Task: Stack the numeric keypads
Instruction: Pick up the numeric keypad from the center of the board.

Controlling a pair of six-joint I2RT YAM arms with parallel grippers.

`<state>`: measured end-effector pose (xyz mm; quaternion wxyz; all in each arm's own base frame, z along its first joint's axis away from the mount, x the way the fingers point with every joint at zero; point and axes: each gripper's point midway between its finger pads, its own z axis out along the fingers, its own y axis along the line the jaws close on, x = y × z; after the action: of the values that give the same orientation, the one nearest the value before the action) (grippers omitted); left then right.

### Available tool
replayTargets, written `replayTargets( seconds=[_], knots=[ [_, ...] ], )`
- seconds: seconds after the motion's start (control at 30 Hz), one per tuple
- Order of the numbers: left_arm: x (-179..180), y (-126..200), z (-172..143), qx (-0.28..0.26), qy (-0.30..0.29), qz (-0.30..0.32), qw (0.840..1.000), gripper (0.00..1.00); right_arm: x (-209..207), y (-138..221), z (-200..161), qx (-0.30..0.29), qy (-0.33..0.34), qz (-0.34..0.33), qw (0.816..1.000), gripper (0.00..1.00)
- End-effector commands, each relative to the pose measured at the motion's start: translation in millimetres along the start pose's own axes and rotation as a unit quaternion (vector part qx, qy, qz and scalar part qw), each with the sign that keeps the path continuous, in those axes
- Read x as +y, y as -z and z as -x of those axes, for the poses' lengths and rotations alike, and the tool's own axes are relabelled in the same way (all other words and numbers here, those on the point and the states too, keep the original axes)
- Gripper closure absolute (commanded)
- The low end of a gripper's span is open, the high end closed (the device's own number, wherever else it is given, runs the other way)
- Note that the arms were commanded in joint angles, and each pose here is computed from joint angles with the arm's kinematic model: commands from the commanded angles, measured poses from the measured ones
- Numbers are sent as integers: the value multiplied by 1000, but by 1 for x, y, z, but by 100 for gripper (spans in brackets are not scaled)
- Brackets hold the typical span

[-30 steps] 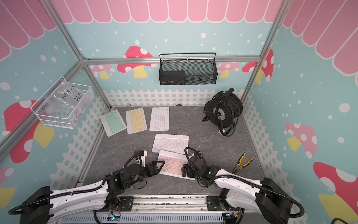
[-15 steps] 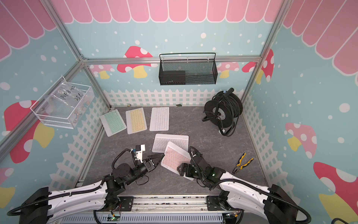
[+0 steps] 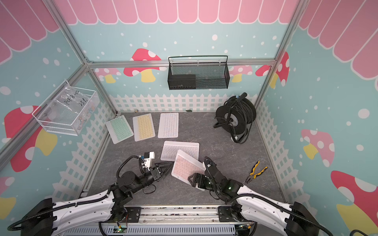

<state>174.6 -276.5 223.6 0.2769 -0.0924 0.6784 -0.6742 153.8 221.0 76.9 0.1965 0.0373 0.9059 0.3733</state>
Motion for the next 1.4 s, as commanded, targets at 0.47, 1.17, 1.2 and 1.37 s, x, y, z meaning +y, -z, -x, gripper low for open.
replayTargets(
  seconds=[0.47, 1.17, 1.2, 1.37],
  knots=[
    [2, -21, -16, 100, -71, 131, 984, 14, -16, -1, -11, 17, -20, -17, 1000, 0],
    [62, -14, -6, 111, -129, 302, 938, 88, -12, 1, -1, 6, -22, -20, 1000, 1],
    [62, -13, -5, 109, -130, 303, 938, 89, -11, 2, 2, 2, -21, -19, 1000, 0],
    [59, -16, 6, 90, -117, 290, 945, 100, 1, 17, 30, -40, -14, -25, 999, 0]
  ],
)
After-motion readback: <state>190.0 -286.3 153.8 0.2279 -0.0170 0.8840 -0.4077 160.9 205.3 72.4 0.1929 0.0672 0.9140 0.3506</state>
